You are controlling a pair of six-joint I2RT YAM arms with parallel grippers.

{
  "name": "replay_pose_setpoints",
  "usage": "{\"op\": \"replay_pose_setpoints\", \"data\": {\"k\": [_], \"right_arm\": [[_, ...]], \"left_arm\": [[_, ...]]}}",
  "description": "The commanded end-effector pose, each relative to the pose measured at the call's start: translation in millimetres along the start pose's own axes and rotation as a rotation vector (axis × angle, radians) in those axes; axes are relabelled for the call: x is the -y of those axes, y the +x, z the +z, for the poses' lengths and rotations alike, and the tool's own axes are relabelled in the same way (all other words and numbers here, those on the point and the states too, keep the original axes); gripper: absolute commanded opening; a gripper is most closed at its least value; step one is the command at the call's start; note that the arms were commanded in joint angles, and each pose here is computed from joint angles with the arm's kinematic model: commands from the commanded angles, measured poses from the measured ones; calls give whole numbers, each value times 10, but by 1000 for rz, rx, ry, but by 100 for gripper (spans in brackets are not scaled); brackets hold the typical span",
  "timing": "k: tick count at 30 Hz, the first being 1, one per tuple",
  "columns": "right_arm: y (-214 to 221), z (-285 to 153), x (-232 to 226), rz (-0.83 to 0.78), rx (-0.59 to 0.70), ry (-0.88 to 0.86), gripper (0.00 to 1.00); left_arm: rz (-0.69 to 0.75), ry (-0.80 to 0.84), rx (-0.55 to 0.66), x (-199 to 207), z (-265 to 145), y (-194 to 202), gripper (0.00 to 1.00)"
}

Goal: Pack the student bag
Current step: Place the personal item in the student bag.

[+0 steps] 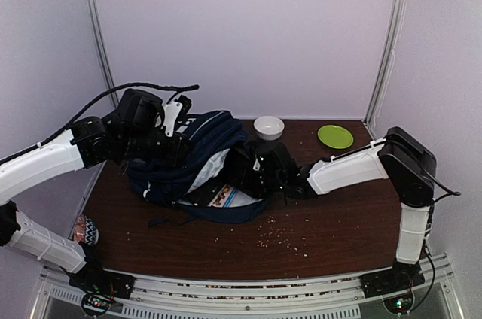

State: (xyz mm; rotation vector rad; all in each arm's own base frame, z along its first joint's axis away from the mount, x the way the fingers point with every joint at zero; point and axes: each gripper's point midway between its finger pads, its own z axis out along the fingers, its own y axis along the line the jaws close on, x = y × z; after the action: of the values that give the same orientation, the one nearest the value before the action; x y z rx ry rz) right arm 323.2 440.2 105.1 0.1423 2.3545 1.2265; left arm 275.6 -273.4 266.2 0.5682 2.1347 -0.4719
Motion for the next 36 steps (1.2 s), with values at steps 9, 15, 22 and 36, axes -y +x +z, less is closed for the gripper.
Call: {"op": "replay_pose_setpoints", "data": {"k": [9,15,22,36], "right_arm": [[-1047,122,13,-2,219,72,35],[-877,-67,-27,-15,160,43,57],[-600,-692,3,-36,152,44,67],[-62,-1252,-62,-103,123,53,67]], "left_arm": [[-50,136,154,250,-127,-316,0],[-48,120,116,241,22,-238,9],[-36,132,102,274,41,-237,62],[-252,-196,58,-592,-238,512,98]]}}
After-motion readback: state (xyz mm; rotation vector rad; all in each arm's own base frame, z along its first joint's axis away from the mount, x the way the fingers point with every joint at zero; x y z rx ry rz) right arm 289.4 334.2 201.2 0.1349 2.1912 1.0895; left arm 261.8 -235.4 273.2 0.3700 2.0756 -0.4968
